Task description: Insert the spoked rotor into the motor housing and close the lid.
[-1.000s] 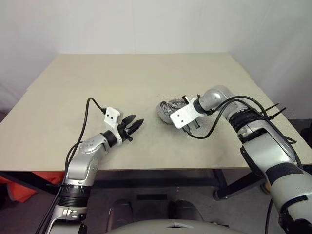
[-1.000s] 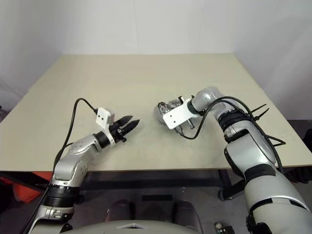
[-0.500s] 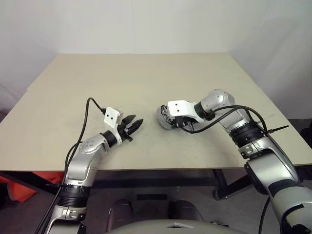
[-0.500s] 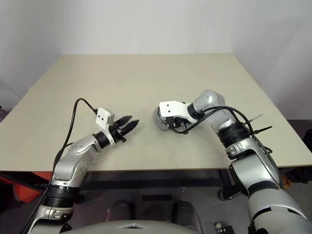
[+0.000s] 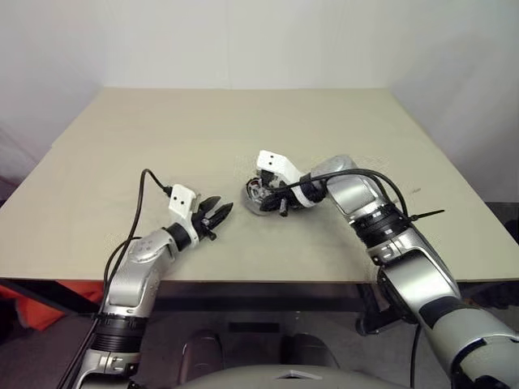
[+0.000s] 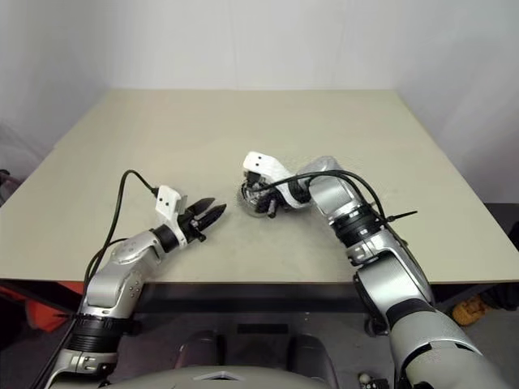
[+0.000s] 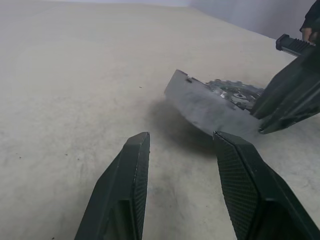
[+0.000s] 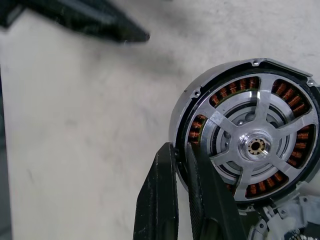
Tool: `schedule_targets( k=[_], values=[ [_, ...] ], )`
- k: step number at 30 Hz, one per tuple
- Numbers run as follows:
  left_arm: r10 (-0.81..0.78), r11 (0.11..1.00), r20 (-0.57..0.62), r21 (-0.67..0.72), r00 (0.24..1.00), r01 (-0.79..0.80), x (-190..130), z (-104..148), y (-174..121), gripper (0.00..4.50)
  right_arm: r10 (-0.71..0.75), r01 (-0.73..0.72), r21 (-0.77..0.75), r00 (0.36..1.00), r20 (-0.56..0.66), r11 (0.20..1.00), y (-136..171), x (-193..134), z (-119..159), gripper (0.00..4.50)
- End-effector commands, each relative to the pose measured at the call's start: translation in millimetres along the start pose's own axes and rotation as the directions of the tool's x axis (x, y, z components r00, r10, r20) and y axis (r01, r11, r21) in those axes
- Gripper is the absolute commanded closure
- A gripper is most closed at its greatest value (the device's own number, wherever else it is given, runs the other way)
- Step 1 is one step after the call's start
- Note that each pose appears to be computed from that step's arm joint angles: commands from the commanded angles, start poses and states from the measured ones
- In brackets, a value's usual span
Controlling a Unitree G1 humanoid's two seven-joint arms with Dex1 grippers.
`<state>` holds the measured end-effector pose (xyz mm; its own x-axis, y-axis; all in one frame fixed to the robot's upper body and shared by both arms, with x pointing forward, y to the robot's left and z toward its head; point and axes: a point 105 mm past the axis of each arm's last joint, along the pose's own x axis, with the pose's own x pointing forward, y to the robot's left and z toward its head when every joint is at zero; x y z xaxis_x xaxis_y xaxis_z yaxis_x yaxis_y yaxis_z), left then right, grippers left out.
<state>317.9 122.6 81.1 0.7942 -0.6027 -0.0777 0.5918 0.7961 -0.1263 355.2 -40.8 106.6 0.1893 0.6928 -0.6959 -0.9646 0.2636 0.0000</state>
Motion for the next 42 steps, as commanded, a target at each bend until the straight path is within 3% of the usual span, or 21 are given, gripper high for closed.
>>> schedule_targets(
  k=[1, 9, 22, 26, 30, 34, 36, 39, 42],
  values=[
    [0.009, 0.999, 0.055, 0.043, 0.998, -0.011, -4.0, 15.8, 0.3, 2.37, -0.013, 0.008, 0.083, 0.998, 0.064, 0.996, -1.8, -6.2, 24.7, 4.48],
    [0.032, 0.998, 0.055, 0.049, 0.998, -0.035, -8.6, 14.9, 2.8, 2.37, -0.001, -0.007, 0.141, 0.998, 0.058, 0.99, 1.7, 1.5, 25.9, 4.48],
    [0.02, 0.998, 0.05, 0.058, 0.999, -0.023, -5.7, 16.6, 4.5, 2.37, -0.064, 0.041, 0.158, 0.988, 0.144, 0.987, -7.6, -9.9, 42.4, 0.03],
    [0.008, 0.998, 0.053, 0.06, 0.999, -0.011, -3.0, 18.6, 3.8, 2.37, -0.123, 0.061, 0.223, 0.954, 0.272, 0.973, -15.6, -20.8, 56.9, 0.03],
    [0.003, 0.999, 0.068, 0.049, 0.998, -0.006, -0.6, 23.1, 4.4, 2.37, -0.233, 0.092, 0.322, 0.872, 0.431, 0.942, -27.2, -33.8, 63.2, 0.03],
    [-0.007, 0.999, 0.081, 0.035, 0.997, 0.004, -1.2, 27.5, 5.4, 2.37, -0.288, -0.008, 0.535, 0.836, 0.467, 0.845, -29.9, -41.9, 41.6, 0.03],
    [-0.01, 0.999, 0.07, 0.041, 0.997, 0.007, -1.4, 26.7, 6.9, 2.37, -0.292, -0.105, 0.654, 0.833, 0.469, 0.749, -27.1, -46.9, 29.5, 0.03],
    [-0.016, 0.999, 0.058, 0.046, 0.998, 0.013, -0.6, 25.5, 8.9, 2.37, -0.278, -0.292, 0.791, 0.824, 0.493, 0.537, -19.4, -58.1, 10.8, 0.03],
    [-0.029, 0.999, 0.05, 0.046, 0.998, 0.027, 0.7, 24.7, 7.6, 2.37, -0.292, -0.373, 0.827, 0.807, 0.513, 0.42, -16.2, -64.9, -4.6, 0.03]
  ],
)
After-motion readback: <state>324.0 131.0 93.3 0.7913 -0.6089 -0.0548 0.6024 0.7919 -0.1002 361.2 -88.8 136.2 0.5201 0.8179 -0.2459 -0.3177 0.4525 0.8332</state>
